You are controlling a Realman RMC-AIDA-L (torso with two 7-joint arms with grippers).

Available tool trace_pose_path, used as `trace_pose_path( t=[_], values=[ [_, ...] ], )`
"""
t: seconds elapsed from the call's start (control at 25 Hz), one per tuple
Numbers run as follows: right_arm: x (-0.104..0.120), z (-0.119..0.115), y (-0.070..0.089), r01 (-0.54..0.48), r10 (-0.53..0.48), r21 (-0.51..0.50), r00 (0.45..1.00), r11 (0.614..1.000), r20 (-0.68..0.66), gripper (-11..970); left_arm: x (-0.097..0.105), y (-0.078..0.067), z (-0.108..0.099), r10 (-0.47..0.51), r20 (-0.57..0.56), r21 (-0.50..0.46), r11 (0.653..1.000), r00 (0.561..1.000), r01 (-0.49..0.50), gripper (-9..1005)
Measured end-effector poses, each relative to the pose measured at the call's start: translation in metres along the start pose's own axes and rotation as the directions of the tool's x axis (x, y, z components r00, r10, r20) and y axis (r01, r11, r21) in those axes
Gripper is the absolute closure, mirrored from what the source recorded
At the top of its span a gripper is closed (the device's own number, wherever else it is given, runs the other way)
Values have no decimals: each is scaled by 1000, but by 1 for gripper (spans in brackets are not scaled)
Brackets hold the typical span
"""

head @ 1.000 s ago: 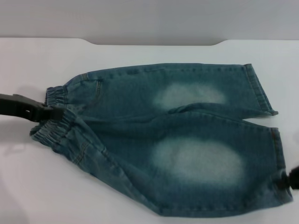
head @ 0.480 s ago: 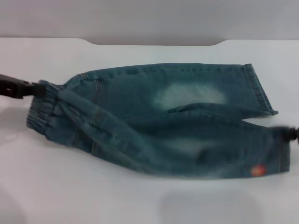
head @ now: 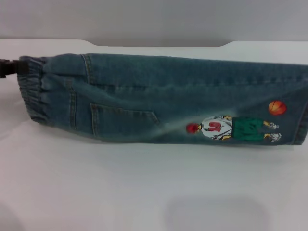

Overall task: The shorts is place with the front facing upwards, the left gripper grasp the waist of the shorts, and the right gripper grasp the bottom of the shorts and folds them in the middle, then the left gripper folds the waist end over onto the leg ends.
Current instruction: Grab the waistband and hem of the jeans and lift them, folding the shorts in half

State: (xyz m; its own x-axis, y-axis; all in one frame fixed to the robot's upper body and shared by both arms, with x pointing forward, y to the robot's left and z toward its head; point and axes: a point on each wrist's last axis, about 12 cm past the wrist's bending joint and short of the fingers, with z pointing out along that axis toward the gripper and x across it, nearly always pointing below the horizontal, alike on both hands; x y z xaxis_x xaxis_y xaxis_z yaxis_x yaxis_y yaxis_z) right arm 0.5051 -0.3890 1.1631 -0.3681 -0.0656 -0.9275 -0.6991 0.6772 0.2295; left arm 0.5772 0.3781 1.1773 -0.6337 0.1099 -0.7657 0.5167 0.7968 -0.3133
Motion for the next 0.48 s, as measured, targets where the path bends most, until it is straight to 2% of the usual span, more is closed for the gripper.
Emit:
trace_pose_path(
  t=[0.48],
  values=[
    [-22,8,7,83,-84,14,995,996,54,941,-2,3,2,9,56,-36,999,998,-7,957]
  ],
)
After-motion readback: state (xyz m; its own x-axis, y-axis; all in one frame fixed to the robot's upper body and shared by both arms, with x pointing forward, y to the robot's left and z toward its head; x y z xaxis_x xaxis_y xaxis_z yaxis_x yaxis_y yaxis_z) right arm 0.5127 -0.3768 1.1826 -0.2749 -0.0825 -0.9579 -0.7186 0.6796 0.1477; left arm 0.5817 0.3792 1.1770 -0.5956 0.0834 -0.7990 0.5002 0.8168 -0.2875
